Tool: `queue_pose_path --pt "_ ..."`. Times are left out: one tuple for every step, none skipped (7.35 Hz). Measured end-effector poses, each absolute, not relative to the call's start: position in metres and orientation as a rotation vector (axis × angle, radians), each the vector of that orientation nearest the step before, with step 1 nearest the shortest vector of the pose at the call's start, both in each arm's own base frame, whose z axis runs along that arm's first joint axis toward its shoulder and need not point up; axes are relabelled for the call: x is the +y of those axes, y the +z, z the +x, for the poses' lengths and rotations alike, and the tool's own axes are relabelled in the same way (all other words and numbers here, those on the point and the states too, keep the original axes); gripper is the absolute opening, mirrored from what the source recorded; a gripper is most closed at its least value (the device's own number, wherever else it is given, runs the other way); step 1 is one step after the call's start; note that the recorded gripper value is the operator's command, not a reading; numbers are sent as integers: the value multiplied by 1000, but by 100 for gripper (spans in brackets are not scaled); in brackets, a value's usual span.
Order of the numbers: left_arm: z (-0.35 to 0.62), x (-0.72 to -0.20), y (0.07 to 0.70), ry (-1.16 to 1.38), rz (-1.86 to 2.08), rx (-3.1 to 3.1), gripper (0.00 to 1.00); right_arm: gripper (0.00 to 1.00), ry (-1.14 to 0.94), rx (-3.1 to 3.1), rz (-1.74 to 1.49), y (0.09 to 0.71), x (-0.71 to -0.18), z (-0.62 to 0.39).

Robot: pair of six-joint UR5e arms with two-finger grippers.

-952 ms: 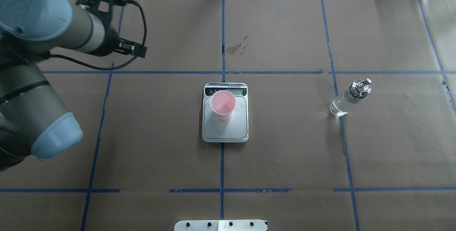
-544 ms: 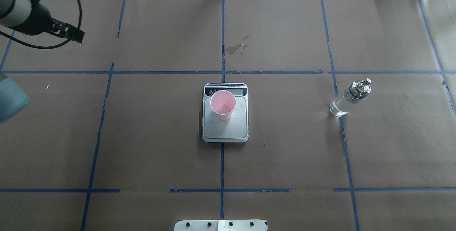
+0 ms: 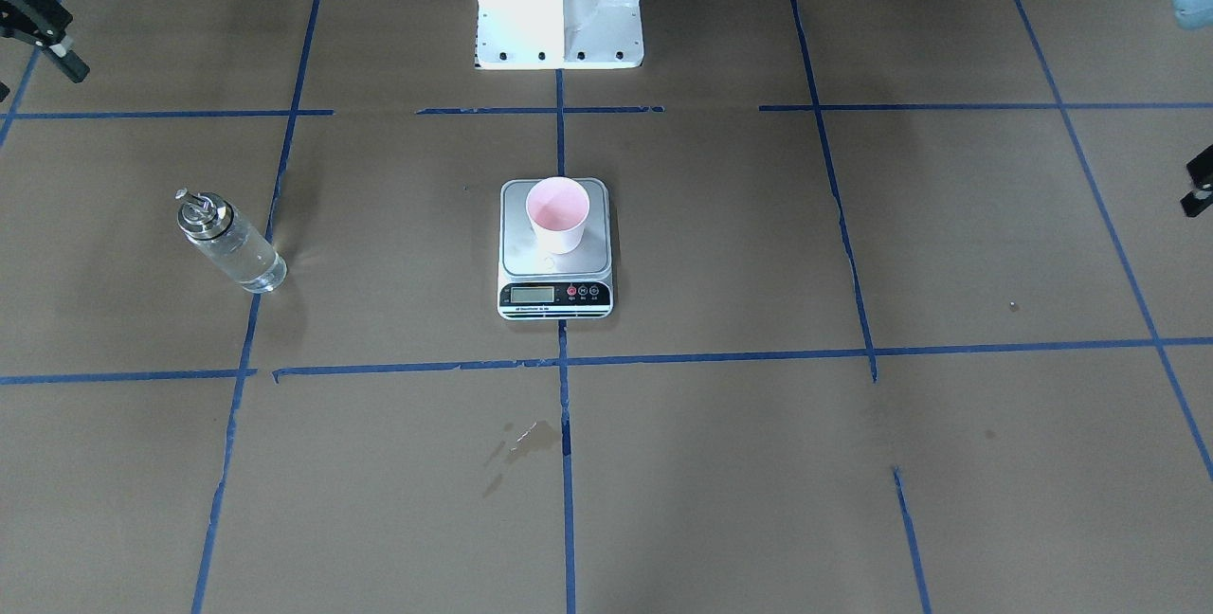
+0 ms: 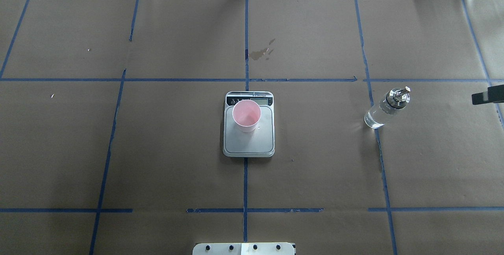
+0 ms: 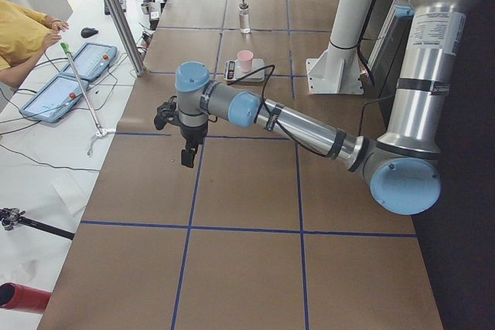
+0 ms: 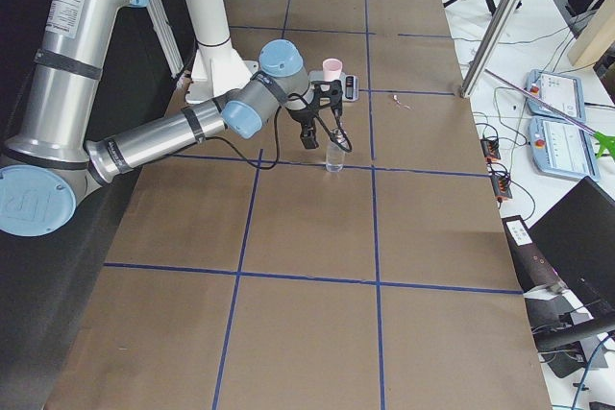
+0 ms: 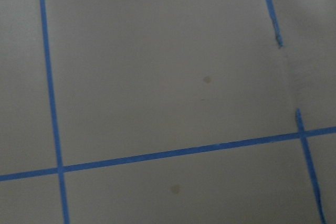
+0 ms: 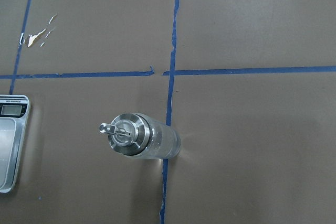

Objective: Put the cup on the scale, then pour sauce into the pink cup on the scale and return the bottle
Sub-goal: 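Reach the right gripper to the glass sauce bottle and grasp it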

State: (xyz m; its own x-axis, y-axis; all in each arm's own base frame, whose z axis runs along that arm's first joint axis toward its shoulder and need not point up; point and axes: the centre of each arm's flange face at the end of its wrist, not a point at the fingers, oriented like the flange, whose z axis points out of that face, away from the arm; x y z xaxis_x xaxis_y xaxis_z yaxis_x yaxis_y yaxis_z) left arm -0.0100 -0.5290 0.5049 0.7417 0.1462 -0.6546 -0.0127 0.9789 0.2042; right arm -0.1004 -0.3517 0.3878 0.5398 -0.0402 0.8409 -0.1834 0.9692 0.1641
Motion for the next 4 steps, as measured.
queue_pose_path --pt "-43 -508 536 47 170 727 100 100 94 -984 250 386 -340 -116" --pt "-65 -487 561 26 154 726 100 100 108 -967 262 387 -328 -138" --pt "-73 -474 575 33 147 728 100 100 133 -928 290 390 -316 -174" --pt "-76 -469 580 38 144 730 100 100 161 -883 338 393 -298 -218"
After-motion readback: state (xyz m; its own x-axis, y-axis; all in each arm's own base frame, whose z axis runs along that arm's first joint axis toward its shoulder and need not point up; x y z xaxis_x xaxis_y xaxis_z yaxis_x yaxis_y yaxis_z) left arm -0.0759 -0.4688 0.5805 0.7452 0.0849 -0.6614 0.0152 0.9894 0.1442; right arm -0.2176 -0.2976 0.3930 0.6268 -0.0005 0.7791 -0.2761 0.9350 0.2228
